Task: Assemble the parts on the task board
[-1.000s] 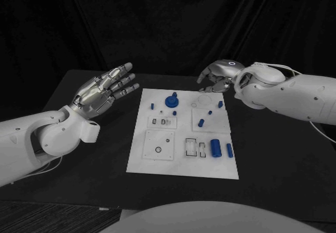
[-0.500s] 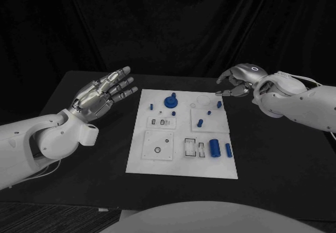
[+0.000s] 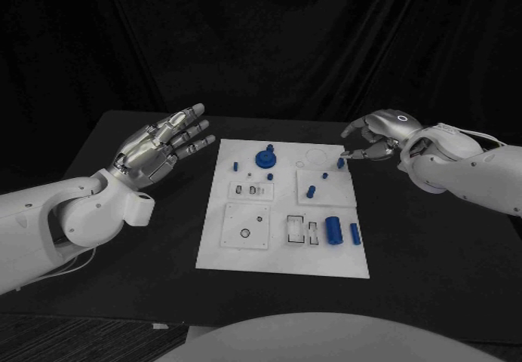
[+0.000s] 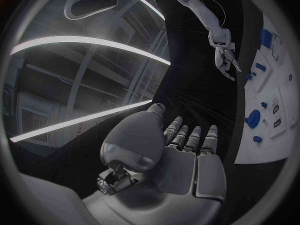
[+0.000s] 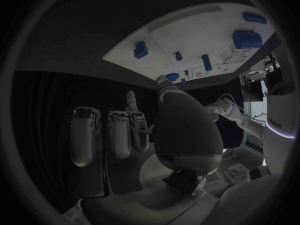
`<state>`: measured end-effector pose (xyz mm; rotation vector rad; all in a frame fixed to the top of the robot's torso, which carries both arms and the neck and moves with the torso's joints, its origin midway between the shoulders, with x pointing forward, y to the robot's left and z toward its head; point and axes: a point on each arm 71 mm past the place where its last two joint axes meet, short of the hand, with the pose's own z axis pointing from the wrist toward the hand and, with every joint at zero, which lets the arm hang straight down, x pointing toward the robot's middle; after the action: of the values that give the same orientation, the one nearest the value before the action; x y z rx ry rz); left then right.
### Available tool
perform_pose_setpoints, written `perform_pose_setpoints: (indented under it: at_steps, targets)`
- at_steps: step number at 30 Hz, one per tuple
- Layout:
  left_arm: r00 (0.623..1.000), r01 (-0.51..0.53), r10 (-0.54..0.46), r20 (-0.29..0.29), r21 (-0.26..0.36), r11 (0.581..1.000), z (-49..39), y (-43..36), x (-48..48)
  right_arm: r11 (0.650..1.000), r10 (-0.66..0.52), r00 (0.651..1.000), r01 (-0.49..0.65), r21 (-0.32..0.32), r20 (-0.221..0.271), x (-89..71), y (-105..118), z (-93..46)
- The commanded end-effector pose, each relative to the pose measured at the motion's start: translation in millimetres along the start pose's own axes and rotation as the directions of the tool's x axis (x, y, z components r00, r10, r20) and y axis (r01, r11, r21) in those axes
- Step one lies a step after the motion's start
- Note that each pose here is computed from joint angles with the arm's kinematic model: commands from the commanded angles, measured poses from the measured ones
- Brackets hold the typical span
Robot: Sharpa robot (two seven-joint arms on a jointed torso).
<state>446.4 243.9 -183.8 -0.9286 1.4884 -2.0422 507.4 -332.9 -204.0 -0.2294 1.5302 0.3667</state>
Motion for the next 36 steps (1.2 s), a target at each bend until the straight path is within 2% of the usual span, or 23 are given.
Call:
perform_pose_setpoints:
  at_steps: [1,9,36]
  targets:
    - [1.0,0.009,-0.008,-0.01,0.014,1.0,-0.4,-0.7,0.7,1.0,0.001,1.0,-0.001,-0.013,-0.017,5.5,-0.9,-3.1]
    - [1.0,0.009,-0.008,-0.01,0.015,1.0,-0.6,-0.7,0.1,1.0,0.008,0.998,-0.008,-0.001,-0.07,18.2,-1.5,-5.8]
    - [1.0,0.009,-0.009,-0.008,0.01,1.0,-1.5,-0.2,-1.7,0.999,0.01,0.99,-0.005,0.039,-0.138,34.8,-3.5,-2.0]
